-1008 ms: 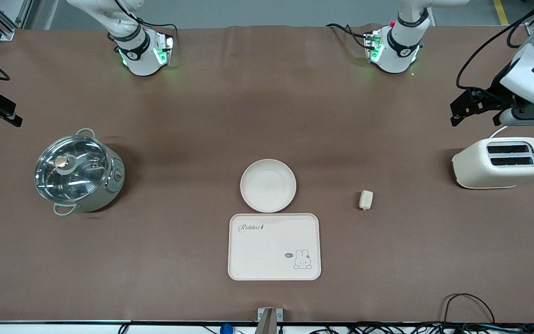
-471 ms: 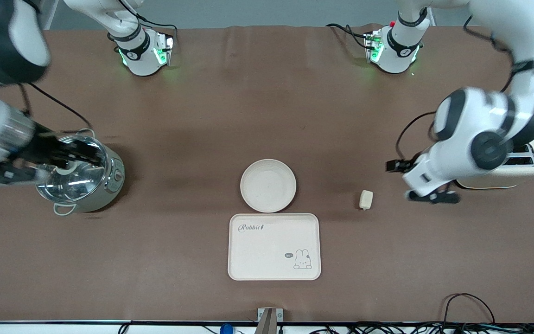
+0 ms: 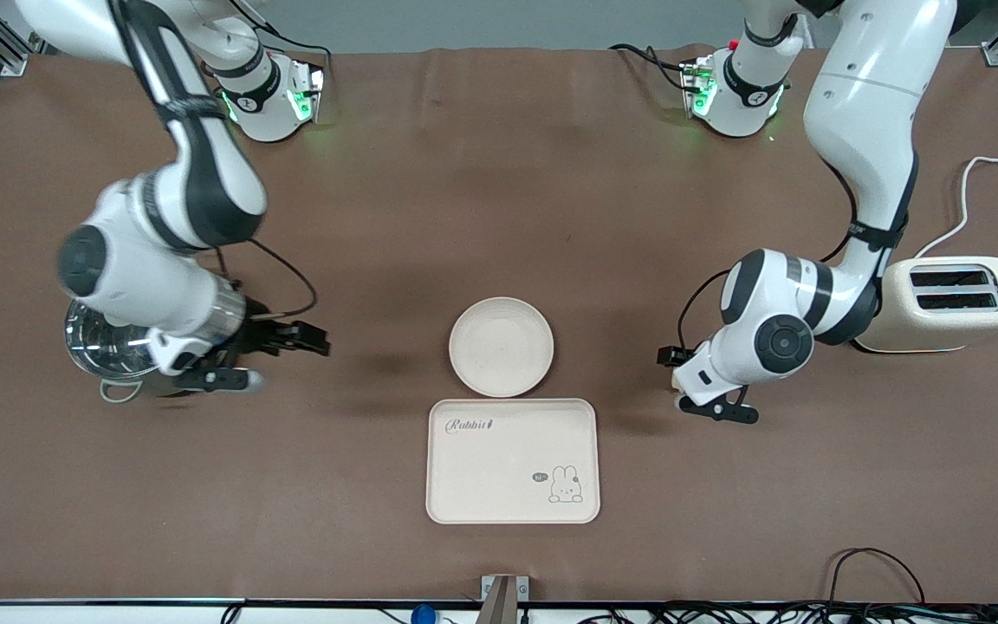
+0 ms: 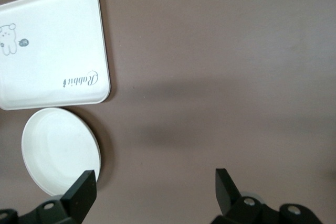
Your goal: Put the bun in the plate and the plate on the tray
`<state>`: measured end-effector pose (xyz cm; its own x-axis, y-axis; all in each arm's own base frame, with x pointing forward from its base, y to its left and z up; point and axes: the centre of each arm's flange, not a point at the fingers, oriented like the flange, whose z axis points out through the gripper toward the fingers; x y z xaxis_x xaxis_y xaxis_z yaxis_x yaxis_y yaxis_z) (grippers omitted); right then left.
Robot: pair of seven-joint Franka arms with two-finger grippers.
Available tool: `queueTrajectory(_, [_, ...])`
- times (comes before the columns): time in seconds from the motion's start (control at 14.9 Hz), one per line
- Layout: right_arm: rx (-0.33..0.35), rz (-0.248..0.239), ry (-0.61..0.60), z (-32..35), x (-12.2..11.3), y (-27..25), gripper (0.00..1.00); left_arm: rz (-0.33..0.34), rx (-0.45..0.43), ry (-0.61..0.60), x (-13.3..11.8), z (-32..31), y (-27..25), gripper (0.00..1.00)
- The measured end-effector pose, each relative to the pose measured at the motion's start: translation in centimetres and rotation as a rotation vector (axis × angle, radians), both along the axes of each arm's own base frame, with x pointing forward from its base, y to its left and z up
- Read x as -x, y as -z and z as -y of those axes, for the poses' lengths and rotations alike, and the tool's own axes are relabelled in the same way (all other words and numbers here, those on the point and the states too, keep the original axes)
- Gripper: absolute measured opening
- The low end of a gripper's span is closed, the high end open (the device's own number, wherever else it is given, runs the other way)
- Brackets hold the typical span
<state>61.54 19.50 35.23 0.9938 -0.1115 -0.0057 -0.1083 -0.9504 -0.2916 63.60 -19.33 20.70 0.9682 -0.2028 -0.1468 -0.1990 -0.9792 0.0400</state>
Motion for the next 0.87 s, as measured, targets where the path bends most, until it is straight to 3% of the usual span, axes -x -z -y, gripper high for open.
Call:
queueTrajectory(0.2, [-0.004, 0.051, 0.017, -5.9, 3.3, 5.5, 1.00, -0.002, 0.002, 0.003, 0.1, 0.1, 1.0, 0.94])
queueTrajectory(0.34, [0.005, 0.095, 0.022, -9.1, 5.5, 8.4, 1.00, -0.001, 0.003, 0.001, 0.0, 0.1, 0.9, 0.70])
queueTrajectory(0.67, [0.005, 0.139, 0.100, -14.6, 8.4, 14.8, 1.00, 0.001, 0.008, -0.003, 0.1, 0.6, 0.7, 0.23])
queueTrajectory(0.74, [0.004, 0.138, 0.113, -15.5, 8.5, 15.9, 1.00, 0.004, 0.014, -0.024, 0.0, 1.0, 0.4, 0.15])
queueTrajectory(0.87, [-0.006, 0.136, 0.129, -17.4, 8.2, 17.2, 1.00, 0.019, 0.049, -0.111, -0.2, 4.0, -1.6, 0.13])
